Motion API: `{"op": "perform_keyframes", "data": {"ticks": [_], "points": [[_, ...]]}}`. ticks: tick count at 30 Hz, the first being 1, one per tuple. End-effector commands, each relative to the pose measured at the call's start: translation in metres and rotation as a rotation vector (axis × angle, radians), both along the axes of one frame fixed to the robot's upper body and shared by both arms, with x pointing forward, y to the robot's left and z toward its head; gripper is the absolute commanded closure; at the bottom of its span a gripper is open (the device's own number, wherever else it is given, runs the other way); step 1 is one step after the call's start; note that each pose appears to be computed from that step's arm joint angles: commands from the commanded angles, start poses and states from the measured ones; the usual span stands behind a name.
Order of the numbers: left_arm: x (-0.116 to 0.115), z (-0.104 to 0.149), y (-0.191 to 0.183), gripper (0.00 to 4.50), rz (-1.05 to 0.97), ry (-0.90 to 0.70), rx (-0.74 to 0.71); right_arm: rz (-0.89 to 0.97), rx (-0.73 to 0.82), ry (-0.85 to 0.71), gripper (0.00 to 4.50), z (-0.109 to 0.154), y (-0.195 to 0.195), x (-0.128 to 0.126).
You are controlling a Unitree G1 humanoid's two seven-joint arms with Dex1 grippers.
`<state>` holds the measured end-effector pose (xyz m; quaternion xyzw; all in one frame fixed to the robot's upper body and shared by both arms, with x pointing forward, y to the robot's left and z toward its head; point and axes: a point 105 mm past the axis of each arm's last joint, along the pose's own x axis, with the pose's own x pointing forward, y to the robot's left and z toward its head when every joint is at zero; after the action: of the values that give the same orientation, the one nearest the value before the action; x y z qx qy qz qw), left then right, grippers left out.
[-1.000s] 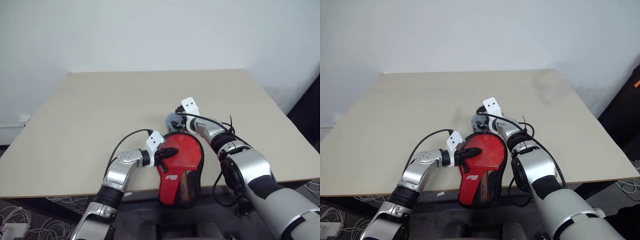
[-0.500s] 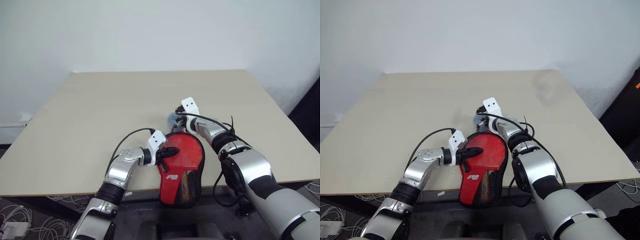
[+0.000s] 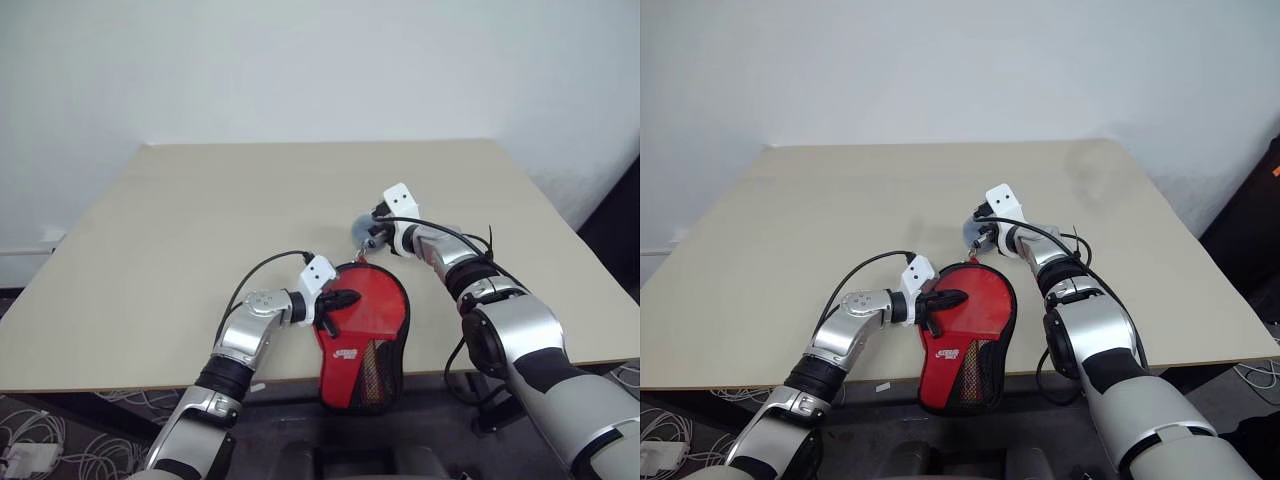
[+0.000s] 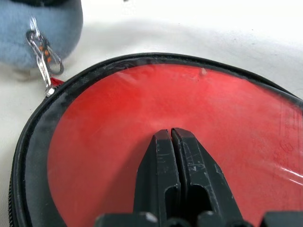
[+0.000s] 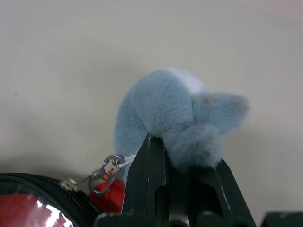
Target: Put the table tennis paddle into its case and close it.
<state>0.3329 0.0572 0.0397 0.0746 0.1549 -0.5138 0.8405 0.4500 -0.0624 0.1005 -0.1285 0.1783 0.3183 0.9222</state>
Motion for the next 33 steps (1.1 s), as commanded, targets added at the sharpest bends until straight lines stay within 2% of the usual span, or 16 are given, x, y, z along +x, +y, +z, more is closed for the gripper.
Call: {"op": "perform_keyframes", "data": {"ticks": [1, 9, 18, 21, 27, 33], "points": [[-0.009, -0.021, -0.001, 4.5, -0.014, 0.068, 0.054, 0.027, -0.035, -0.17, 4.45, 0.041, -0.006, 0.011], [-0.01, -0.022, -0.004, 4.5, -0.021, 0.074, 0.054, 0.072, -0.123, -0.213, 4.45, 0.037, -0.026, 0.007], [-0.01, -0.023, -0.006, 4.5, -0.036, 0.074, 0.057, 0.014, -0.14, -0.183, 4.45, 0.036, -0.082, -0.002], [-0.01, -0.022, -0.008, 4.5, -0.041, 0.075, 0.047, -0.024, -0.052, -0.152, 4.45, 0.044, -0.096, -0.009], [-0.011, -0.023, -0.009, 4.5, -0.049, 0.077, 0.046, -0.046, -0.091, -0.152, 4.45, 0.042, -0.121, -0.034], [-0.013, -0.024, -0.01, 4.5, -0.062, 0.08, 0.047, -0.013, -0.094, -0.102, 4.45, 0.031, -0.125, -0.067]]}}
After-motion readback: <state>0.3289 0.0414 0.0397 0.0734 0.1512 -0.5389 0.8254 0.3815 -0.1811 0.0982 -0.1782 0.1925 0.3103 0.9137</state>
